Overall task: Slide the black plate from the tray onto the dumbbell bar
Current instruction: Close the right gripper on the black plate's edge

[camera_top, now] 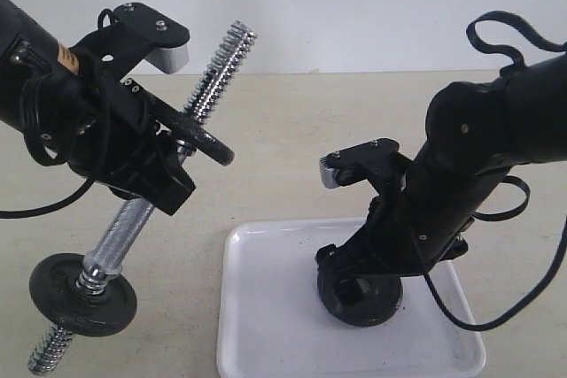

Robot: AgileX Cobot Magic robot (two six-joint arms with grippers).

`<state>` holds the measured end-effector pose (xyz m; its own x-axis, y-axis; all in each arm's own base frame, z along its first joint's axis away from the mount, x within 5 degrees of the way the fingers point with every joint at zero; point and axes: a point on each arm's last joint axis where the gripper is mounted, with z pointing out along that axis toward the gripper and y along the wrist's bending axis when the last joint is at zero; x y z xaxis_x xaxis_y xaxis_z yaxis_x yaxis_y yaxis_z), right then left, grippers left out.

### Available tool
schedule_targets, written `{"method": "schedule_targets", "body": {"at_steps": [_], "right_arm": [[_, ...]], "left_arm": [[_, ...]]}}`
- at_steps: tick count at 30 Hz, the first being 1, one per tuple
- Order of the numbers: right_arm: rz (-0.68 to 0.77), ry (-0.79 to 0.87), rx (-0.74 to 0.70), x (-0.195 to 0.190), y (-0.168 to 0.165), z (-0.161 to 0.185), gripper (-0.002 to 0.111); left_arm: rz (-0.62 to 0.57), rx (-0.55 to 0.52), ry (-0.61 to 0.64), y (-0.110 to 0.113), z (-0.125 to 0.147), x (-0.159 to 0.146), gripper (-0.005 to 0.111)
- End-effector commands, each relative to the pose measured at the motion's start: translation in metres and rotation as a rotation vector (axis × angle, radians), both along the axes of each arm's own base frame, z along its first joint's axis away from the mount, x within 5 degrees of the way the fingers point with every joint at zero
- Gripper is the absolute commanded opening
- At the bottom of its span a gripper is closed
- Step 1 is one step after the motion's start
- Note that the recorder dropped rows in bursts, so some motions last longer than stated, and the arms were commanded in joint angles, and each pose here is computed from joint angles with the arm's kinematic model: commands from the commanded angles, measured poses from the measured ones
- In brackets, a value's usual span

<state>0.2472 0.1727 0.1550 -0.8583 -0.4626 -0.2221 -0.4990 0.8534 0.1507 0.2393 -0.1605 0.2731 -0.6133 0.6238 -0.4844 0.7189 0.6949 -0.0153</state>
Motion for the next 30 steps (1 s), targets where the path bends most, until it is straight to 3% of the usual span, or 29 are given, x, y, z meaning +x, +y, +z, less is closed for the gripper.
{"method": "schedule_targets", "body": {"at_steps": [1, 21, 30], "right_arm": [[0.014, 0.019, -0.019, 0.002, 0.002, -0.009, 0.105], [0.030, 0.025, -0.036, 0.015, 0.020, -0.041, 0.105], [0.127, 0.063, -0.203, 0.013, 0.035, -0.058, 0.105]], "left_arm": [[0.018, -0.116, -0.154, -0.003, 0.032, 0.002, 0.004], [0.019, -0.118, -0.157, -0.003, 0.032, 0.002, 0.004], [0.014, -0.106, -0.134, -0.002, 0.030, 0.000, 0.004]]}}
